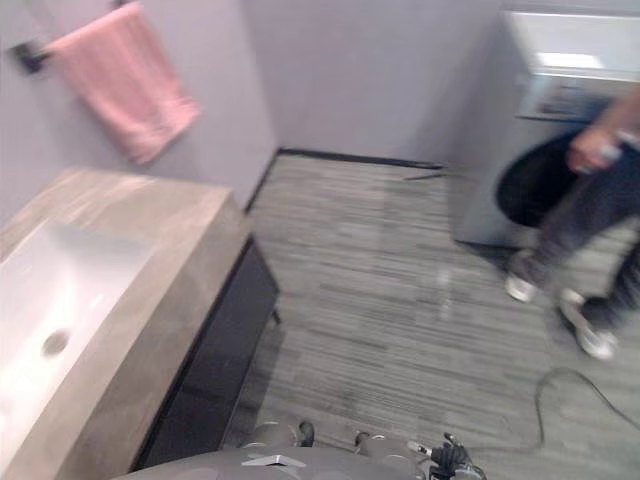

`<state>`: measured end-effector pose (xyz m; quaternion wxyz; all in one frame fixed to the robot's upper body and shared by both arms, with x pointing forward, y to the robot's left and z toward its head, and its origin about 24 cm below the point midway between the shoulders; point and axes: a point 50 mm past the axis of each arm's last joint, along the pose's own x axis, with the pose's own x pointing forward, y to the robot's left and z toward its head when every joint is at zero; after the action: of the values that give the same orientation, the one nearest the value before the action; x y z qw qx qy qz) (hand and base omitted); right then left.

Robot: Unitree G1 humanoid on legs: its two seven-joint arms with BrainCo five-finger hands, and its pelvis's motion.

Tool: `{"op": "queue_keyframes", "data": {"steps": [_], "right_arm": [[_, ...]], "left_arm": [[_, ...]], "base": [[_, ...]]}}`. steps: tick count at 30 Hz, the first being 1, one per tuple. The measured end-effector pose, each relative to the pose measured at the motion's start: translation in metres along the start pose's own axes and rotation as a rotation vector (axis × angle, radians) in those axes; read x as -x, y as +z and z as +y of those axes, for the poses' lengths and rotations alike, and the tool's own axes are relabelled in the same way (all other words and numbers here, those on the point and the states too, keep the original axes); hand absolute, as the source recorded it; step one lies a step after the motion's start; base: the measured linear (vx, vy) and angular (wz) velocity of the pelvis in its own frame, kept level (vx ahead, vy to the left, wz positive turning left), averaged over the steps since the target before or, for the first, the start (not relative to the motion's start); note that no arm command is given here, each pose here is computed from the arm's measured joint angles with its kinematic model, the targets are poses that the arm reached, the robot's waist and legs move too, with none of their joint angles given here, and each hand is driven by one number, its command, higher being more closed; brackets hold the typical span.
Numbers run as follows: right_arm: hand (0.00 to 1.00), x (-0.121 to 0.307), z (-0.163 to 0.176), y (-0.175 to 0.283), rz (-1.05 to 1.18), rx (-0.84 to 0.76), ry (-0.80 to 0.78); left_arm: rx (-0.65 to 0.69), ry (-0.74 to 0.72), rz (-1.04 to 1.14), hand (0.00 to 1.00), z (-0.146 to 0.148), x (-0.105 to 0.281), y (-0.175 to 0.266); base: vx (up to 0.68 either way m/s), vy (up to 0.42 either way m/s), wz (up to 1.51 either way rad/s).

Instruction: Organize washtable

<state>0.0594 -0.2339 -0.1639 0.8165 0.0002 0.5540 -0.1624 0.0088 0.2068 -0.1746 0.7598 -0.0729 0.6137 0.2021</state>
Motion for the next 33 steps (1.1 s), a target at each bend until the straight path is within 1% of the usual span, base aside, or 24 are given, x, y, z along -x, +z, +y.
{"op": "queue_keyframes", "data": {"steps": [4,8,11,12,13,15,17,19,20,21,22,25,27,28,30,33], "right_arm": [[0.0,0.0,0.003,0.002,-0.009,-0.047,0.002],[0.0,-0.003,0.008,0.019,-0.053,-0.047,0.031],[0.0,-0.003,0.011,0.018,-0.051,-0.051,0.039],[0.0,-0.002,0.004,0.012,-0.037,-0.085,0.018],[0.0,-0.002,0.004,0.009,-0.025,-0.093,0.017],[0.0,-0.001,0.003,0.004,-0.01,-0.205,-0.001],[0.0,0.0,0.002,-0.003,0.01,-0.231,-0.016],[0.0,0.003,0.005,-0.015,0.047,-0.269,-0.022],[0.0,0.005,0.006,-0.025,0.077,-0.313,-0.029],[0.0,0.006,0.004,-0.03,0.088,-0.365,-0.042],[0.0,0.007,0.007,-0.031,0.089,-0.388,-0.034],[0.0,0.005,0.007,-0.025,0.072,-0.408,-0.037],[0.0,0.005,0.004,-0.023,0.06,-0.412,-0.045],[0.0,0.004,0.004,-0.021,0.053,-0.404,-0.043],[0.0,0.004,0.007,-0.016,0.029,-0.403,-0.033],[0.0,0.001,0.014,-0.004,0.01,-0.365,0.002]], "left_arm": [[-0.023,-0.027,-0.098,0.0,-0.008,-0.005,0.04],[-0.053,-0.056,-0.11,0.0,-0.016,-0.005,0.048],[-0.057,-0.05,-0.116,0.0,-0.014,-0.005,0.049],[-0.047,-0.056,-0.115,0.0,-0.017,-0.005,0.047],[-0.044,-0.051,-0.117,0.0,-0.015,-0.005,0.049],[-0.007,-0.059,-0.126,0.0,-0.018,-0.005,0.054],[0.012,-0.056,-0.123,0.0,-0.017,-0.005,0.053],[0.073,-0.033,-0.103,0.0,-0.008,-0.005,0.046],[0.121,-0.015,-0.091,0.0,-0.002,-0.005,0.041],[0.2,-0.008,-0.08,0.0,0.002,-0.005,0.035],[0.252,-0.004,-0.066,0.0,0.004,-0.004,0.029],[0.347,0.005,-0.009,0.0,0.006,-0.002,0.006],[0.441,0.025,0.046,0.0,0.008,0.002,-0.015],[0.45,0.017,0.064,0.0,0.003,0.003,-0.02],[0.477,0.019,0.053,0.0,0.003,0.003,-0.019],[0.358,0.002,0.044,0.0,0.005,0.003,-0.019]], "base": [[0.23,0.108,-1.23],[0.12,0.051,-2.06],[-0.1,-0.156,-2.11],[-0.06,-0.256,-1.58],[-0.07,-0.232,-1.61],[-0.06,-0.149,-1.18],[-0.05,-0.188,-0.63],[0.02,-0.329,-0.01],[0.08,-0.519,0.36],[0.1,-0.648,0.29],[0.09,-0.526,0.07],[0.16,-0.416,-0.36],[0.11,-0.365,-0.67],[0.07,-0.236,-0.84],[0.02,-0.095,-1.03],[-0.1,0.082,-1.26]]}}
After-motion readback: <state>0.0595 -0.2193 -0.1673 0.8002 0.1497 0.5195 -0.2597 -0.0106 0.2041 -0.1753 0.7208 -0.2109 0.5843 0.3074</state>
